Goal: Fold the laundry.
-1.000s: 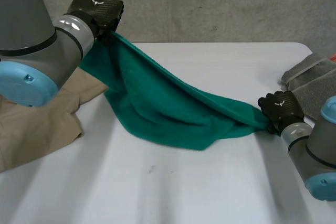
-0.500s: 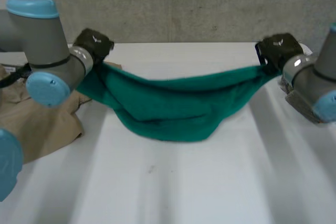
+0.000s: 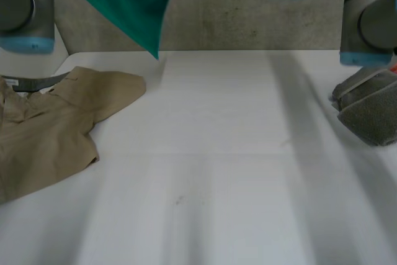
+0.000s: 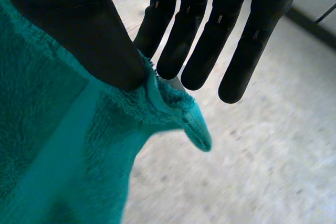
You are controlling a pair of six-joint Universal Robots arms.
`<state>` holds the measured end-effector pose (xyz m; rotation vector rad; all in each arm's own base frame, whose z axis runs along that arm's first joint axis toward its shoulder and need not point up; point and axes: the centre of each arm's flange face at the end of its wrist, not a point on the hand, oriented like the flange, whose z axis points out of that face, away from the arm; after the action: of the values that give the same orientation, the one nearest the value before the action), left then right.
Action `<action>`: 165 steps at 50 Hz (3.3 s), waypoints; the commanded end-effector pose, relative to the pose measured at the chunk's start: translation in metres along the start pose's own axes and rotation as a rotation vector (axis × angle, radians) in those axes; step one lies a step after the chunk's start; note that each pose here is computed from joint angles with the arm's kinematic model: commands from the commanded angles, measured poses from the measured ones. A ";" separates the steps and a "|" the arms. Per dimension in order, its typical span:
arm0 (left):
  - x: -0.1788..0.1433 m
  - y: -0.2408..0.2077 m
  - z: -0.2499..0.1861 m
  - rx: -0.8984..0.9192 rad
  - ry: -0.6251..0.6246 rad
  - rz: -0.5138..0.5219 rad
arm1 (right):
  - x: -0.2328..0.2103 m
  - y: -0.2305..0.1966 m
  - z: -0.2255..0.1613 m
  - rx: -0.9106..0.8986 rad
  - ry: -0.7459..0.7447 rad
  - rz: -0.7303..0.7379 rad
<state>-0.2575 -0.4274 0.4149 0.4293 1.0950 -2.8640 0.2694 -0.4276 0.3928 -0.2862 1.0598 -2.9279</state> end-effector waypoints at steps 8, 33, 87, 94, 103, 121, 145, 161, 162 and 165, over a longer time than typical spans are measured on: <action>0.051 0.100 -0.111 -0.412 0.265 -0.041 | -0.021 0.099 -0.125 -0.556 -0.221 -0.064; 0.046 0.010 -0.294 -1.212 0.980 0.220 | 0.041 0.023 -0.265 -1.333 -0.959 -0.532; 0.019 0.085 -0.148 -0.616 0.370 0.090 | -0.016 0.039 -0.157 -0.671 -0.335 -0.061; 0.030 0.139 -0.208 -0.748 0.478 0.144 | -0.021 0.067 -0.219 -0.852 -0.449 -0.091; 0.019 0.171 -0.228 -0.812 0.514 0.224 | -0.014 0.068 -0.235 -0.895 -0.476 -0.115; 0.010 0.174 -0.230 -0.843 0.523 0.251 | -0.002 0.069 -0.231 -0.918 -0.459 -0.122; 0.003 0.005 -0.324 -1.267 1.074 0.482 | 0.055 0.007 -0.266 -1.360 -0.992 -0.435; 0.031 0.053 -0.231 -0.948 0.743 0.443 | 0.039 0.060 -0.230 -1.166 -0.745 -0.464; 0.033 0.058 -0.226 -0.934 0.725 0.435 | 0.038 0.064 -0.227 -1.152 -0.723 -0.457; 0.042 0.077 -0.211 -0.891 0.677 0.402 | 0.030 0.077 -0.216 -1.082 -0.647 -0.424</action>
<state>-0.2208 -0.3011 0.2086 1.4655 1.9371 -1.4762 0.1855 -0.3226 0.1871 -1.6436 2.4994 -1.6025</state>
